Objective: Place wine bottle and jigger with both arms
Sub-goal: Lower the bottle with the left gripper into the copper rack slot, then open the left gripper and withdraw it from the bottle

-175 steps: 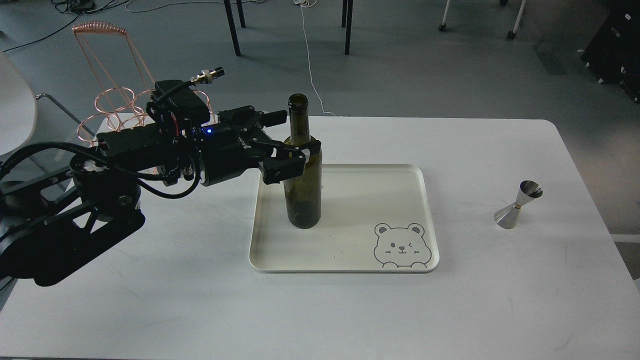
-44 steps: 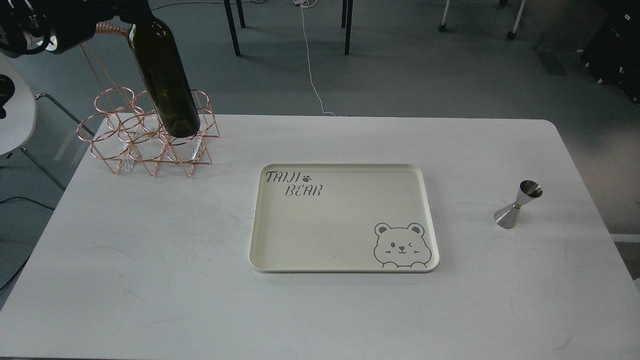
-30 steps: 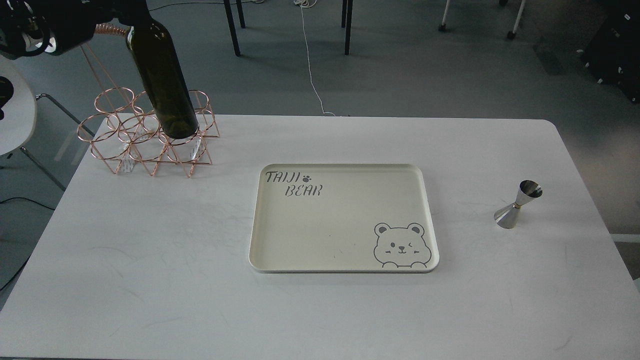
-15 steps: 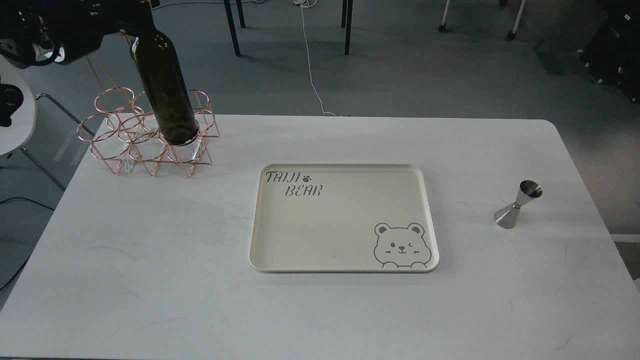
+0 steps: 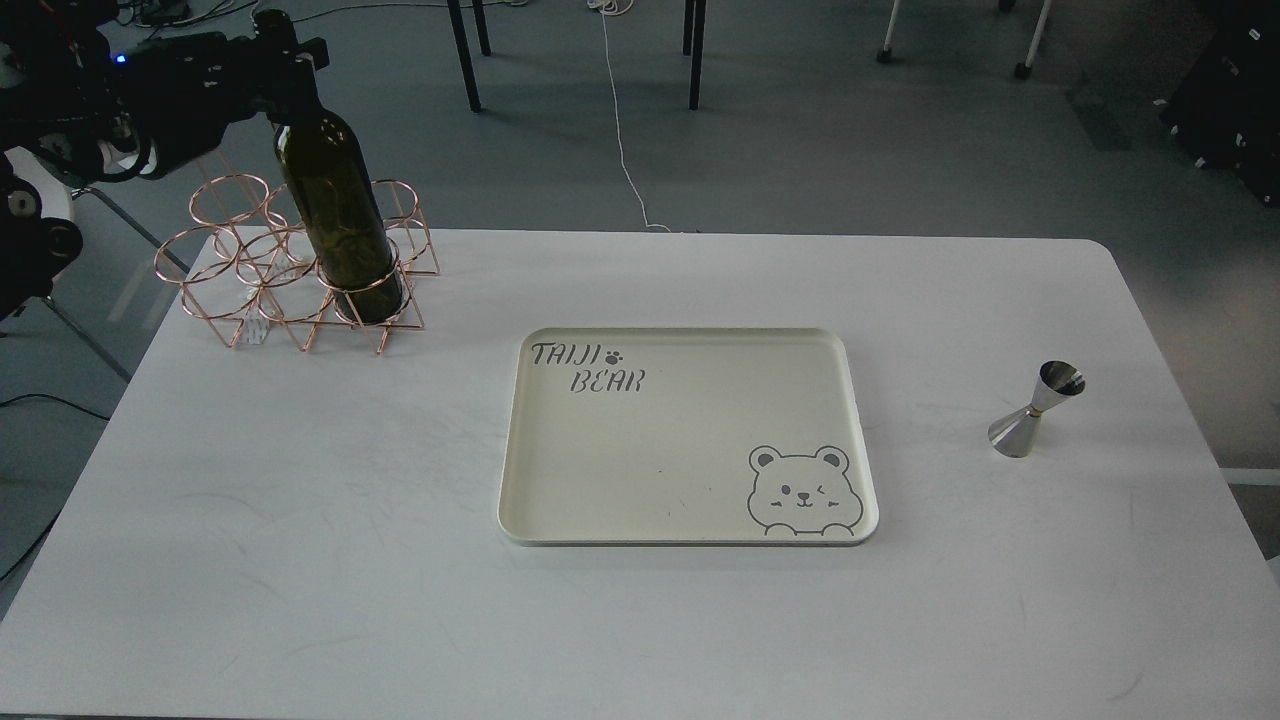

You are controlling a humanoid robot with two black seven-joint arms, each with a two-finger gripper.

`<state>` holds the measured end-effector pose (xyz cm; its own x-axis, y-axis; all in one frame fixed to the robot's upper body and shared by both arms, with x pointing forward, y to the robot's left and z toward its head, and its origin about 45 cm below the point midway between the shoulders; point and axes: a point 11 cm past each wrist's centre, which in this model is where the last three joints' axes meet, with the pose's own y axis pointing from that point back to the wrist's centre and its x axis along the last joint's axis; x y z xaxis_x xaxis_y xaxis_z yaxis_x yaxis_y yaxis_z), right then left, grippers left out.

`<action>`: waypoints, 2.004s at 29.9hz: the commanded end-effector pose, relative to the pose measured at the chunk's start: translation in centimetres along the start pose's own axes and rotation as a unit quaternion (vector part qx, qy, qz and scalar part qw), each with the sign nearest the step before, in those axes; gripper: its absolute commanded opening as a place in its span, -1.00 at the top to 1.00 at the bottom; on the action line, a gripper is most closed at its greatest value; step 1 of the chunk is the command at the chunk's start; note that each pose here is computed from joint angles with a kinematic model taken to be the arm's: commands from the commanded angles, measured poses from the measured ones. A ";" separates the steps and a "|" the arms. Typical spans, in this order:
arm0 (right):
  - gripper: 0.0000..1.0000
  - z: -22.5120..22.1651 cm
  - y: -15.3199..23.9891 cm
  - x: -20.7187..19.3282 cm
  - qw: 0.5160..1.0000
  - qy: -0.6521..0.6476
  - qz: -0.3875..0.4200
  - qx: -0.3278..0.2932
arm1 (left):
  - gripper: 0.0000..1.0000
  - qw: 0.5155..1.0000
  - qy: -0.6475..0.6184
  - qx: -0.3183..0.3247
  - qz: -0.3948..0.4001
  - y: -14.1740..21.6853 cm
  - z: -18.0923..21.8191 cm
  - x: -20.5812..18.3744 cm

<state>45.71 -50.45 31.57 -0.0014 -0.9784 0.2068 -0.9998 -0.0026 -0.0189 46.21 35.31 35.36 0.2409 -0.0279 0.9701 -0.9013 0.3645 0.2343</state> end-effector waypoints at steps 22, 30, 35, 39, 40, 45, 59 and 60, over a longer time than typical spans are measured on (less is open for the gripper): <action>-0.96 -0.2 0.0 0.0 1.000 0.000 0.000 0.002 | -0.88 0.992 0.119 -0.004 0.031 0.1 -0.3 -0.2; -0.98 -0.3 0.0 0.3 1.000 0.000 0.006 0.004 | -0.95 0.935 0.327 0.037 0.130 1.5 -5.2 3.0; -0.98 -0.9 0.2 1.3 1.000 -0.007 0.022 0.015 | -0.96 0.858 0.478 0.037 0.185 3.6 -7.8 3.9; -0.98 -1.1 0.4 1.9 0.999 -0.025 0.036 0.025 | -0.96 0.790 0.578 0.042 0.199 4.3 -9.2 1.7; -0.98 -1.2 0.4 2.1 0.998 -0.040 0.043 0.031 | -0.96 0.768 0.604 0.046 0.207 4.6 -9.8 1.1; -0.98 0.8 1.7 3.6 0.988 -0.125 0.090 0.031 | -0.96 0.662 0.709 0.033 0.241 5.4 -11.3 -1.1; -0.98 4.1 2.7 3.1 0.952 -0.290 0.096 0.009 | -0.96 0.440 0.844 -0.041 0.304 7.6 -14.3 -7.4; -0.98 4.7 2.5 2.3 0.950 -0.297 0.092 0.005 | -0.96 0.434 0.846 -0.051 0.305 7.6 -14.2 -7.3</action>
<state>42.98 -54.95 29.00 -0.1760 -0.9165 -0.3593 -0.9791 0.2007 -0.0323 42.85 51.75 29.24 -0.0717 0.8229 -0.5637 -0.9852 -0.1468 -0.0889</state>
